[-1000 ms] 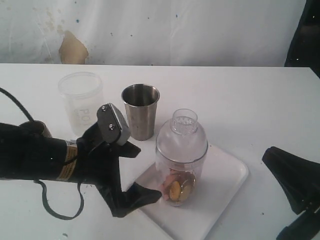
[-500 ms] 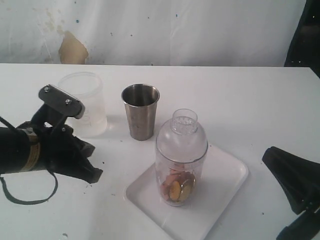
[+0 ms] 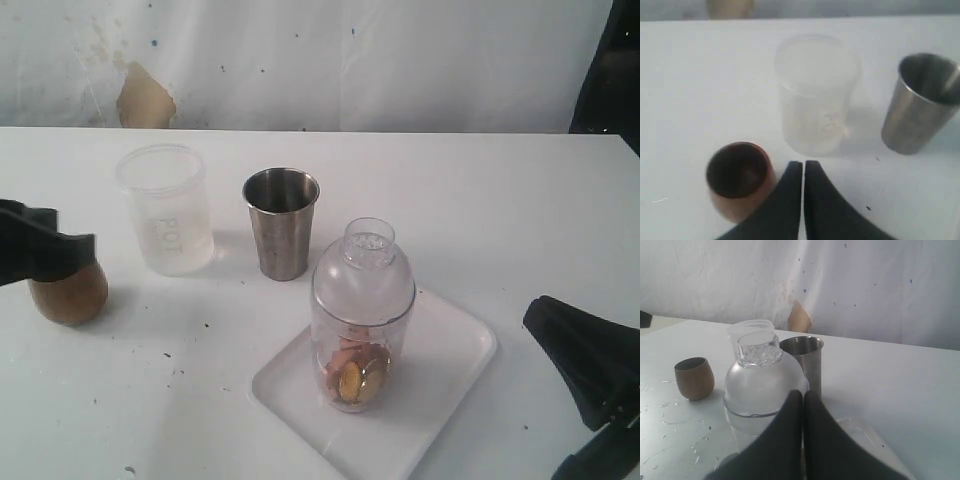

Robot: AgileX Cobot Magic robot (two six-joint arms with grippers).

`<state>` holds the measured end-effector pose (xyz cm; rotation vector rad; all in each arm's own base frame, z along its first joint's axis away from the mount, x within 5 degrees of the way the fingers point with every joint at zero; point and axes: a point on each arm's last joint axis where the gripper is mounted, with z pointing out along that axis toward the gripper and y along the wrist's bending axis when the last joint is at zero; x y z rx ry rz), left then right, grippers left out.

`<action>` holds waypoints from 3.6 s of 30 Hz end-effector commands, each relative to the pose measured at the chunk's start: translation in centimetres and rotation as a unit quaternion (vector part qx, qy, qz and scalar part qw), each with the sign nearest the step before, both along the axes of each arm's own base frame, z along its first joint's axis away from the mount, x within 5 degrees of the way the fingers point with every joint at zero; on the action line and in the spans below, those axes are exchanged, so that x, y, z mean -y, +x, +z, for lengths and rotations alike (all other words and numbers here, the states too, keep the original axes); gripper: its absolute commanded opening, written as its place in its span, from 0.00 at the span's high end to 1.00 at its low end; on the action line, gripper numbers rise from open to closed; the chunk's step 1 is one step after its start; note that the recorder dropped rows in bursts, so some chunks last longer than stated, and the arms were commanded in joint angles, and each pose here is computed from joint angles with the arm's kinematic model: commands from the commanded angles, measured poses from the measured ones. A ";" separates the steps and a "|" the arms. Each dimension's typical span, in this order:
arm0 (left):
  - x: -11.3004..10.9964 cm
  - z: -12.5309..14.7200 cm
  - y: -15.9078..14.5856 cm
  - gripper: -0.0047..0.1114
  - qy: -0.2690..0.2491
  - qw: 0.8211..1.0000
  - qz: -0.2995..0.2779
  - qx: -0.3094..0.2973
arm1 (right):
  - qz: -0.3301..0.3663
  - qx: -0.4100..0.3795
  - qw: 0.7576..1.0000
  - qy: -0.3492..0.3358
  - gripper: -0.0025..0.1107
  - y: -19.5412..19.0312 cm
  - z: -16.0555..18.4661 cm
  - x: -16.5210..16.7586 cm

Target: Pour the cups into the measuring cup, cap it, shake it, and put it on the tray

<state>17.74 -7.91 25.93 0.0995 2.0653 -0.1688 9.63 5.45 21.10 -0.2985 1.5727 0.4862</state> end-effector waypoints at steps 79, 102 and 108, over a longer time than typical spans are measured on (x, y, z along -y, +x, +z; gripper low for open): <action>-8.2 -7.1 -12.0 0.94 -0.013 0.983 0.114 0.144 | -0.001 -0.001 1.000 -0.007 0.98 -0.1 -0.2 0.1; -8.2 -6.7 -12.2 0.94 -0.013 0.979 0.110 0.173 | -0.001 -0.001 1.000 -0.007 0.98 -0.1 -0.2 0.1; -8.2 -6.7 -12.2 0.94 -0.013 0.979 0.110 0.173 | -0.001 -0.001 1.000 -0.007 0.98 -0.1 -0.2 0.1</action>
